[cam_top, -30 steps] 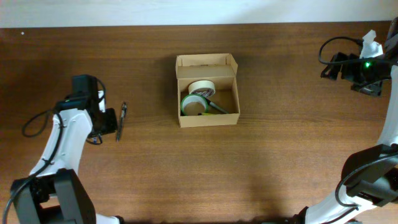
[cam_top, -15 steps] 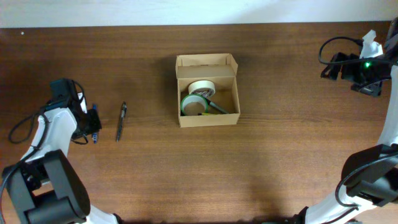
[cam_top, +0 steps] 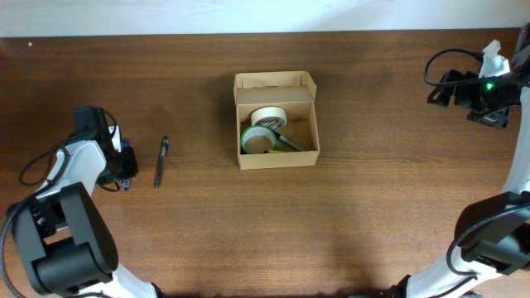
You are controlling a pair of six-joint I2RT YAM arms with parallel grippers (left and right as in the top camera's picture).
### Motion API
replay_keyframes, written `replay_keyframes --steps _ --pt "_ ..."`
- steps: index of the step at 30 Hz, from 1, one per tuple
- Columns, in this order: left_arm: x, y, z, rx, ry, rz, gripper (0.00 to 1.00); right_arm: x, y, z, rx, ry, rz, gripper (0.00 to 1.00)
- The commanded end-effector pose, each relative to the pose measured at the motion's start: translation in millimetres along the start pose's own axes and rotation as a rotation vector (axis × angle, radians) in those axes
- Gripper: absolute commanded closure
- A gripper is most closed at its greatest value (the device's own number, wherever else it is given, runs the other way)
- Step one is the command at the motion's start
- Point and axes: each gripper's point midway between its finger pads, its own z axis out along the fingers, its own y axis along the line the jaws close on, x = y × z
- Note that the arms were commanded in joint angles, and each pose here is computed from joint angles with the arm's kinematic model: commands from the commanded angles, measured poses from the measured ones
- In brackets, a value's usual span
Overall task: Pack container
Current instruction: 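Move the left gripper back to the blue pen and grasp it, then carry the blue pen into the box and release it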
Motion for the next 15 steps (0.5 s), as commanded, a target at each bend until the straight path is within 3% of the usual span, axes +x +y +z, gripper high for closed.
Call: replay_keyframes --steps 1,12,13,14,15 --pt "-3 -2 4 0.018 -0.002 0.039 0.63 0 1 3 -0.013 0.009 0.01 0.01" --pt "3 -12 25 0.063 0.035 0.056 0.65 0 1 3 -0.013 0.009 0.01 0.01" --pt "3 -12 25 0.063 0.033 0.056 0.69 0 1 3 -0.013 0.009 0.01 0.01" --pt "3 -12 25 0.063 0.033 0.056 0.83 0 1 3 -0.013 0.009 0.01 0.01" --pt "3 -12 25 0.063 0.033 0.056 0.89 0 1 3 -0.013 0.009 0.01 0.01"
